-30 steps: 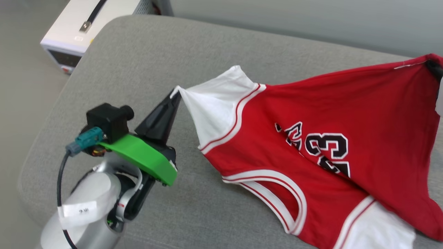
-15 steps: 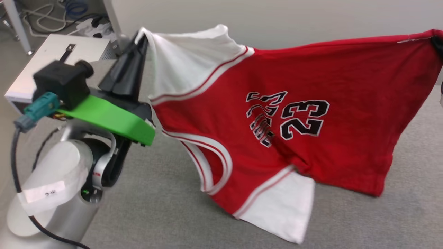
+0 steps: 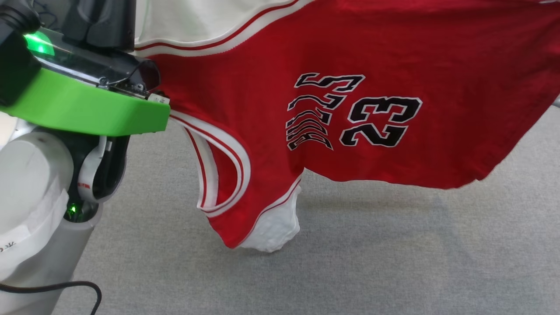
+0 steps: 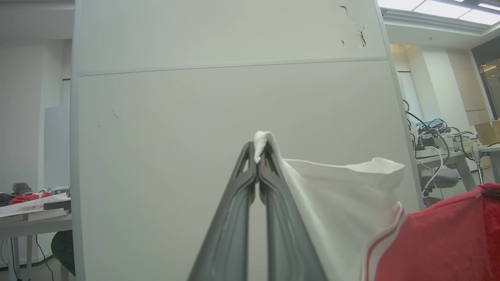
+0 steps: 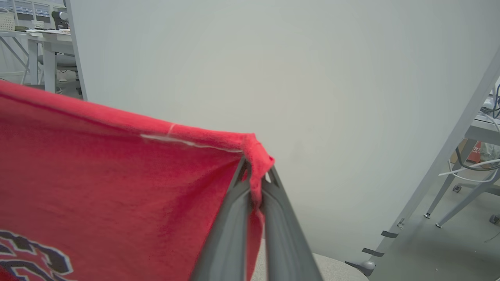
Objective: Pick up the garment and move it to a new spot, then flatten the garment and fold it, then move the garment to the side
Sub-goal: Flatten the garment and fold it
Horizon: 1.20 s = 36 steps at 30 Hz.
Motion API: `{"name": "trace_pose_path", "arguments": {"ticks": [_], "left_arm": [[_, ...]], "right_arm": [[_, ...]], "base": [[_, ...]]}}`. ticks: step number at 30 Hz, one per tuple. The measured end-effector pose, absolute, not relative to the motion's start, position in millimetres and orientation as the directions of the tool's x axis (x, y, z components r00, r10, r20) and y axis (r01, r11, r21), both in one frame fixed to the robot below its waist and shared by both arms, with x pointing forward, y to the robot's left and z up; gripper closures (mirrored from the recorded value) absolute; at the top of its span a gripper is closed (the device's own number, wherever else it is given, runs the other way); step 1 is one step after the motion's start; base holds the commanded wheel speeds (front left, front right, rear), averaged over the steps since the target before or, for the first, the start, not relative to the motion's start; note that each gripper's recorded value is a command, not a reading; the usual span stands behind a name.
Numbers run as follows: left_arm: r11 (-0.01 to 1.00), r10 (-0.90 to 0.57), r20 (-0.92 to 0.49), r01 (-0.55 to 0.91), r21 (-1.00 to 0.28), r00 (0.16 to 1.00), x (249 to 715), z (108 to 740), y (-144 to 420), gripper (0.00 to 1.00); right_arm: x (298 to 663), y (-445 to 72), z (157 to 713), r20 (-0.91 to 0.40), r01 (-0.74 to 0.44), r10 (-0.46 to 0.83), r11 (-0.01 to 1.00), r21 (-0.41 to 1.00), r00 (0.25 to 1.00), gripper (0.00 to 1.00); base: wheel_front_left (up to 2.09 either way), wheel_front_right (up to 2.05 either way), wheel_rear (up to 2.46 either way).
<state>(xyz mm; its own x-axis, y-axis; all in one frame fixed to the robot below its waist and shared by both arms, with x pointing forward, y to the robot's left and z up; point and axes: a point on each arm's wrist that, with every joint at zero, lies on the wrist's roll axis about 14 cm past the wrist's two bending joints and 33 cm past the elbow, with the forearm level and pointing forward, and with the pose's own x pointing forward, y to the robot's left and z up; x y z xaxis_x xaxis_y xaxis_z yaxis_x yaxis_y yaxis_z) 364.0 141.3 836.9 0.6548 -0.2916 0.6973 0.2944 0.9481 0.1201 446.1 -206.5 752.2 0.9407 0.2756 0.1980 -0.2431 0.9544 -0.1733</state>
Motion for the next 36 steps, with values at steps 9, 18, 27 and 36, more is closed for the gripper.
{"name": "trace_pose_path", "arguments": {"ticks": [9, 18, 27, 36], "left_arm": [[0.942, -0.329, 0.667, 0.285, 0.180, 0.669, 385.2, 837.3, 138.1, 1.00], [0.912, -0.408, 0.608, 0.263, 0.316, 0.681, 439.1, 844.4, 138.1, 1.00], [0.892, -0.425, 0.573, 0.217, 0.396, 0.701, 520.8, 849.5, 152.3, 1.00], [0.895, -0.378, 0.568, 0.131, 0.427, 0.731, 620.2, 844.3, 168.8, 1.00]], "right_arm": [[455.6, -212.2, 745.2, 0.222, -0.210, 0.246, 0.962, -0.173, 0.943, 1.00], [498.6, -216.8, 752.8, 0.279, -0.152, 0.209, 0.965, -0.214, 0.937, 1.00], [571.9, -212.5, 748.7, 0.322, -0.136, 0.196, 0.970, -0.199, 0.926, 1.00], [662.3, -195.4, 728.5, 0.353, -0.124, 0.189, 0.972, -0.199, 0.917, 1.00]], "base": [[0.00, 0.00, 0.00], [0.00, 0.00, 0.00], [0.00, 0.00, 0.00], [0.00, 0.00, 0.00]]}}
